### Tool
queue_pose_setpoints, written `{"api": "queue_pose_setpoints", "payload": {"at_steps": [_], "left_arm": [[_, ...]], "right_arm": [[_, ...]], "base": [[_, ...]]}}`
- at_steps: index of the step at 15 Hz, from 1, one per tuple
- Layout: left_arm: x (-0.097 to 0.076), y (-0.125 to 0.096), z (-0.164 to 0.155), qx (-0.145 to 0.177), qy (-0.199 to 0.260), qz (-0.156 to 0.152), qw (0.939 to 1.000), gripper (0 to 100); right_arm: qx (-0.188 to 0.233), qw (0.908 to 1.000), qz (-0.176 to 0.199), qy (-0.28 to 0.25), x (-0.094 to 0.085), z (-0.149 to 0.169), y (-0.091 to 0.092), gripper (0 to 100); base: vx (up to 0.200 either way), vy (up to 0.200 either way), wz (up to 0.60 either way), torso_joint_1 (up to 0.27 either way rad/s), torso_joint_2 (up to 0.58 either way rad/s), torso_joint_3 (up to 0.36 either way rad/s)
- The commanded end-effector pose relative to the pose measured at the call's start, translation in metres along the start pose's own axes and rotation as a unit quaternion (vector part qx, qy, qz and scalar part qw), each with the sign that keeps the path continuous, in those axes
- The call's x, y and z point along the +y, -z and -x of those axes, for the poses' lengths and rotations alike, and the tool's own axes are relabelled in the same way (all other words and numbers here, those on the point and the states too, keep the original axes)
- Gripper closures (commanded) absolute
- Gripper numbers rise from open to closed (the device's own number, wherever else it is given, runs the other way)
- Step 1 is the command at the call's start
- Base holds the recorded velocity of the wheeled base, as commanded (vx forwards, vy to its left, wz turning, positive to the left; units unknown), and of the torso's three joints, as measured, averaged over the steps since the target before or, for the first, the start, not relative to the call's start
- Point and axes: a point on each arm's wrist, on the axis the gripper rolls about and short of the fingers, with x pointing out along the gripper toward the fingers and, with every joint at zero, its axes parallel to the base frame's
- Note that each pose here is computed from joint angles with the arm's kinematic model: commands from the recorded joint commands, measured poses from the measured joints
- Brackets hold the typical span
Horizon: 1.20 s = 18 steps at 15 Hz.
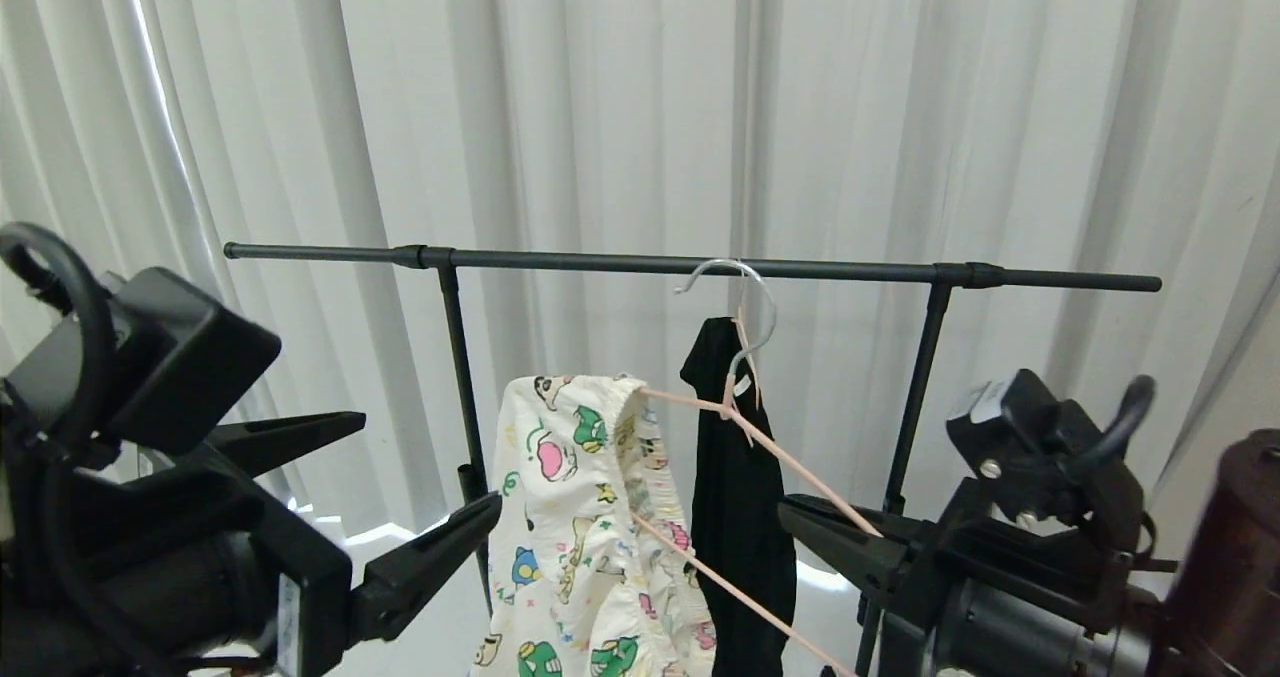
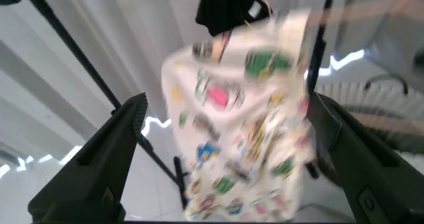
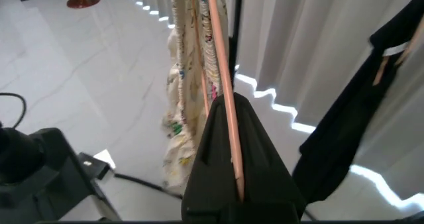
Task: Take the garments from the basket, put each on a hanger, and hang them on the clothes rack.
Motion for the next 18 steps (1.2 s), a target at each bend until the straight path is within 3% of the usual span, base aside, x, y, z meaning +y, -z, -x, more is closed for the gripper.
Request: {"api": "queue_pose_setpoints", "payload": {"at_steps": [1, 4, 8, 10, 14, 16, 18], "left_arm": [[0.005, 0.008, 0.012, -0.012, 0.005, 0.0, 0.9999, 0], [0.006, 0.008, 0.01, -0.008, 0.009, -0.001, 0.9999, 0], [0.002, 0.012, 0.009, -0.009, 0.089, -0.046, 0.9949, 0], [0.0, 0.012, 0.007, -0.009, 0.11, -0.063, 0.9919, 0], [-0.001, 0.013, 0.005, -0.004, 0.118, -0.065, 0.9908, 0], [-0.001, 0.013, 0.005, -0.007, 0.141, -0.067, 0.9877, 0], [0.0, 0.017, 0.004, -0.008, 0.17, -0.093, 0.981, 0]], "right_arm": [[-0.013, 0.9996, 0.024, 0.004, -0.006, 0.016, 0.006, 100], [-0.024, 0.997, 0.074, 0.003, -0.008, 0.02, 0.012, 100], [-0.043, 0.9936, 0.104, -0.014, -0.007, 0.026, 0.008, 100], [-0.036, 0.9934, 0.107, -0.016, -0.009, 0.033, 0.014, 100], [-0.032, 0.9921, 0.11, -0.051, -0.01, 0.053, 0.028, 100], [-0.026, 0.989, 0.119, -0.084, -0.012, 0.062, 0.034, 100], [-0.016, 0.9871, 0.125, -0.098, -0.011, 0.069, 0.042, 100]], "base": [[0.0, 0.0, 0.0, 0.0, 0.0, 0.0], [0.0, 0.0, 0.0, 0.0, 0.0, 0.0], [0.0, 0.0, 0.0, 0.0, 0.0, 0.0], [0.0, 0.0, 0.0, 0.0, 0.0, 0.0], [0.0, 0.0, 0.0, 0.0, 0.0, 0.0], [0.0, 0.0, 0.0, 0.0, 0.0, 0.0], [0.0, 0.0, 0.0, 0.0, 0.0, 0.0]]}}
